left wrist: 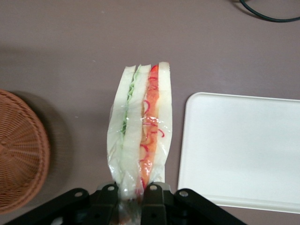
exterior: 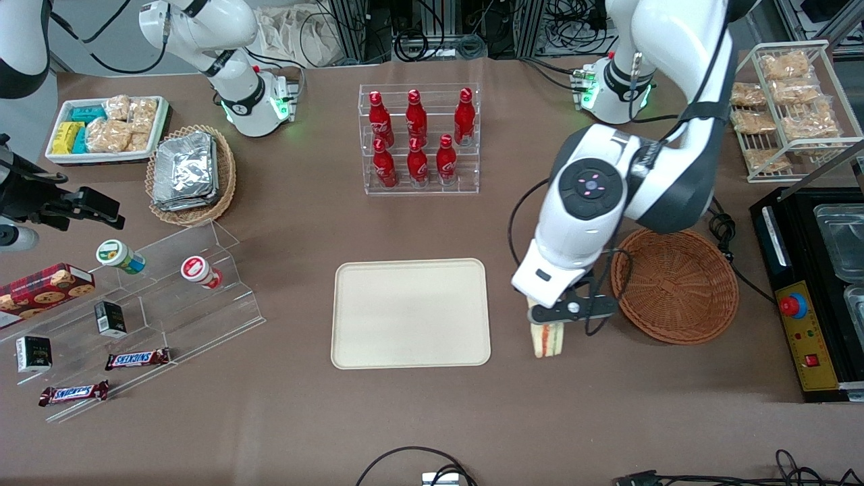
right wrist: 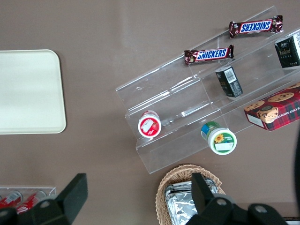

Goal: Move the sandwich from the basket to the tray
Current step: 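Carry the held sandwich over the cream tray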

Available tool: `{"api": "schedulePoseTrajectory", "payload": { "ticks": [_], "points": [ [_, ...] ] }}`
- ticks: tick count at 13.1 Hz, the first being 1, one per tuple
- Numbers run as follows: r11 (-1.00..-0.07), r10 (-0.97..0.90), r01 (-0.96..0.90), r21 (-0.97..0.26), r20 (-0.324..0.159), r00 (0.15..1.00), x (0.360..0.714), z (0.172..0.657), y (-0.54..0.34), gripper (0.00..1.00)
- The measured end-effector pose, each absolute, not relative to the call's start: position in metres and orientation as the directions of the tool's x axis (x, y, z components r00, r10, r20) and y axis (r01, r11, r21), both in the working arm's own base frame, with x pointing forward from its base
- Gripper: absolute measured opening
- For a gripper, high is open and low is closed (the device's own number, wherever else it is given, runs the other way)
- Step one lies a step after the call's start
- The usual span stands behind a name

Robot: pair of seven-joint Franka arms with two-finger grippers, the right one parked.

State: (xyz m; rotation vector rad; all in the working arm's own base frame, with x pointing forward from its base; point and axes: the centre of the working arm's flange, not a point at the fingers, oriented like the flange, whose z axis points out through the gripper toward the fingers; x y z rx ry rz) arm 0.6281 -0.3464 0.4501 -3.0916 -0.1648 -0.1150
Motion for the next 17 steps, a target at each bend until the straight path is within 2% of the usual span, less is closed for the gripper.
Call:
{"api": "schedulePoseTrajectory", "payload": {
  "ticks": [6, 12, 17],
  "points": [
    [-0.995, 0.095, 0.096, -0.008, 0.077, 0.992, 0.617, 0.402, -0.408, 0.15],
    [-0.996, 0.075, 0.073, 0.049, 0.046, 0.996, 0.601, 0.348, -0.454, 0.15],
    [-1.0, 0.006, 0.006, 0.0, 0.023, 1.0, 0.576, 0.295, -0.487, 0.15]
  ]
}}
